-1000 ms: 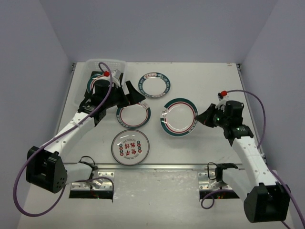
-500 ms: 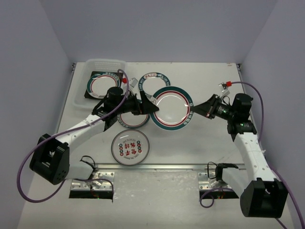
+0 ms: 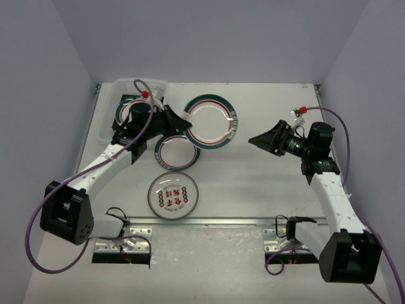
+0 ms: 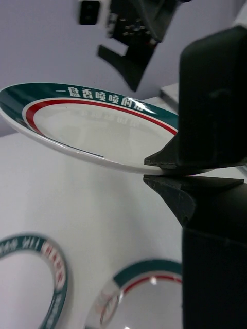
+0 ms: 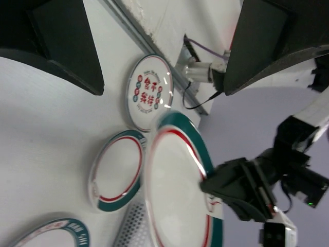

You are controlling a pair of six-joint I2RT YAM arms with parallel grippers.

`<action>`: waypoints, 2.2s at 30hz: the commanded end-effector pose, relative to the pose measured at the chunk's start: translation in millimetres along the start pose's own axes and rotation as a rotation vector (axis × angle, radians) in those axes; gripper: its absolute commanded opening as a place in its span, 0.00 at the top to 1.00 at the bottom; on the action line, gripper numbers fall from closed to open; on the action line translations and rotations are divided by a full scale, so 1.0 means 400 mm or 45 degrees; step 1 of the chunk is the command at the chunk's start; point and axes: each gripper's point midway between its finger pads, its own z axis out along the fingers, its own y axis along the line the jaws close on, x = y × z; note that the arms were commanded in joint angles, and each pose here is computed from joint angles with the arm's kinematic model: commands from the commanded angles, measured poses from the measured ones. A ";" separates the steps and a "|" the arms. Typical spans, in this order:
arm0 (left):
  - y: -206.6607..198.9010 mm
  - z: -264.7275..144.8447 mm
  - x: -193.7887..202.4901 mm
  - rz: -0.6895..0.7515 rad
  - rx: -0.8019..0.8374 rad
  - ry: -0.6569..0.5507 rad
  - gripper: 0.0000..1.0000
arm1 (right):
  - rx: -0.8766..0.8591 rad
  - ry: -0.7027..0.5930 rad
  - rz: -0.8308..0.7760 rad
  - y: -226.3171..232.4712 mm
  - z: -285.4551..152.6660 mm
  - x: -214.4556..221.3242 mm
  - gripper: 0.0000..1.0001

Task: Place the plates into the plastic bin on the countertop

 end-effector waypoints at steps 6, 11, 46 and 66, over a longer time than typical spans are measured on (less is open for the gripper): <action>0.386 -0.284 -0.479 -0.163 -0.855 -0.656 1.00 | 0.254 0.006 -0.056 -0.116 -0.002 0.014 0.01; 0.534 -0.289 -0.524 -0.217 -1.046 -0.642 1.00 | 0.229 0.046 -0.015 -0.135 0.012 0.037 0.01; 0.707 -0.220 -0.428 -0.015 -1.451 0.023 0.00 | 0.332 0.730 -0.252 -0.126 0.353 0.395 0.01; 0.241 -0.414 -0.382 0.190 -0.866 -0.564 0.00 | 0.176 0.930 -0.042 -0.143 0.441 0.666 0.67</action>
